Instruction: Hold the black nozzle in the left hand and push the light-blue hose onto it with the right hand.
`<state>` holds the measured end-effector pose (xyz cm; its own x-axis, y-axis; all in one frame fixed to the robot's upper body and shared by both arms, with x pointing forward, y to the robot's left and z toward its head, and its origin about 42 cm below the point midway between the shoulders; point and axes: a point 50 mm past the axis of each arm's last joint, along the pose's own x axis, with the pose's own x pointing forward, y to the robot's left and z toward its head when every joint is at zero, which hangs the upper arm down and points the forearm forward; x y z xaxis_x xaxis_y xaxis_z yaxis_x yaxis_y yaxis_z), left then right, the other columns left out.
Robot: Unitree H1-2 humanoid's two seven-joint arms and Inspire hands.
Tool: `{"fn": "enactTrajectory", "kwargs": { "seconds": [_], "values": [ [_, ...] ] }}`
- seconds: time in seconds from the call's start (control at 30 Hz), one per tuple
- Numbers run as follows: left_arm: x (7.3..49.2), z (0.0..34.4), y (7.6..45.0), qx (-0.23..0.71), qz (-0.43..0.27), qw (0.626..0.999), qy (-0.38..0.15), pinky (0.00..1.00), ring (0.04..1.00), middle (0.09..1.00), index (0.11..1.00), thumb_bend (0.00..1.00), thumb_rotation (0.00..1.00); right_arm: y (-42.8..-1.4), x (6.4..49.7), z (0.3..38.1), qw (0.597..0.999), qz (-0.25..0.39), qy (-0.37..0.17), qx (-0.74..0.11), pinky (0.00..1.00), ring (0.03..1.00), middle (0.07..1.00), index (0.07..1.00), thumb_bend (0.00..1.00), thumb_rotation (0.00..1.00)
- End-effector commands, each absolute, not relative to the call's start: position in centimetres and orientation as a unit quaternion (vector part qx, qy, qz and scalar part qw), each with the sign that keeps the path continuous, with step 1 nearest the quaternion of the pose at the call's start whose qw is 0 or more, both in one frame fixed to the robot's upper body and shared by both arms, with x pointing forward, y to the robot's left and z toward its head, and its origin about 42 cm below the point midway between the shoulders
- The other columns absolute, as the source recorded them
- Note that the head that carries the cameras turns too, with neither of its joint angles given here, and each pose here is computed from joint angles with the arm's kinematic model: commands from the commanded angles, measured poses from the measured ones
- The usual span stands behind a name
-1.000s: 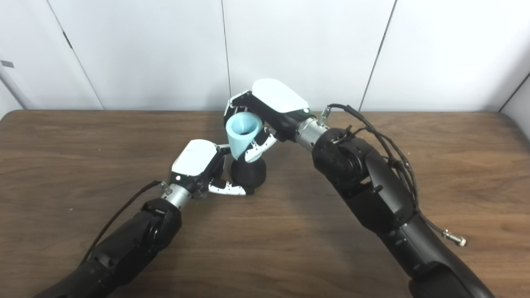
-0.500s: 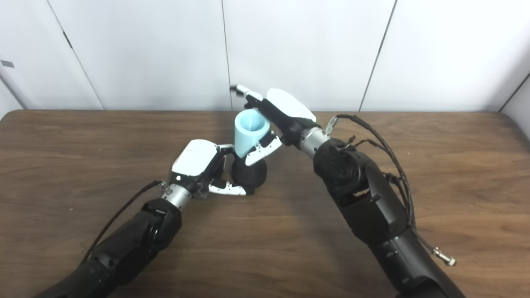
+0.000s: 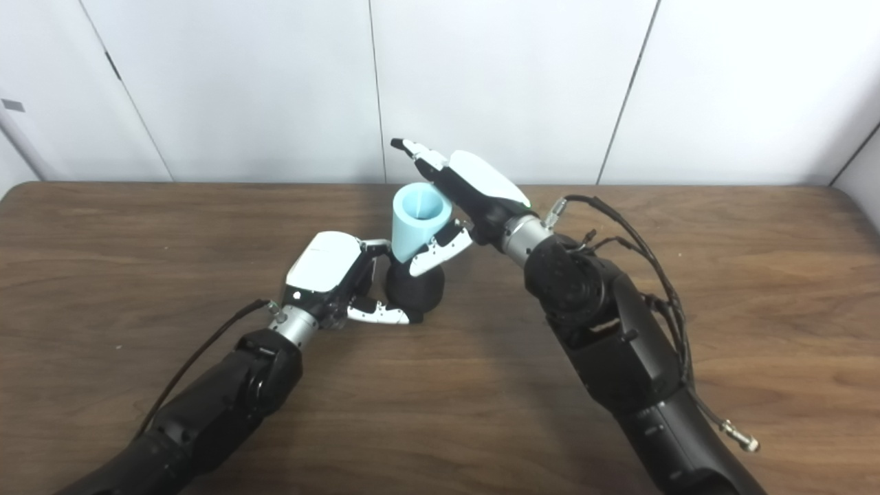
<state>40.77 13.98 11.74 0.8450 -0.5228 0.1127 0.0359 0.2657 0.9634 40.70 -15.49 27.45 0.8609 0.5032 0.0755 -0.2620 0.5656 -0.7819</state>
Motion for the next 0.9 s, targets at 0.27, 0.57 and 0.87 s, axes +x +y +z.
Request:
{"fn": "enactTrajectory", "kwargs": {
  "seconds": [0.27, 0.57, 0.87],
  "values": [
    [35.6, 3.9, 13.7, 0.601, -0.318, 0.725, -0.111, 0.25, 0.318, 0.410, 0.524, 0.51, 0.00, -16.2, 39.5, 34.2, 0.857, 0.218, -0.279, -0.374, 0.99, 1.000, 1.000, 1.000, 1.00, 0.33],
    [35.6, 3.9, 13.5, 0.608, -0.316, 0.720, -0.110, 0.28, 0.349, 0.415, 0.522, 0.51, 0.00, -16.7, 39.3, 34.2, 0.865, 0.208, -0.283, -0.358, 1.00, 1.000, 1.000, 1.000, 1.00, 0.35],
    [35.7, 3.9, 13.4, 0.607, -0.319, 0.720, -0.105, 0.28, 0.343, 0.417, 0.525, 0.51, 0.00, -18.3, 38.2, 34.9, 0.823, 0.213, -0.329, -0.410, 1.00, 1.000, 1.000, 1.000, 1.00, 0.51]
  ]
}}
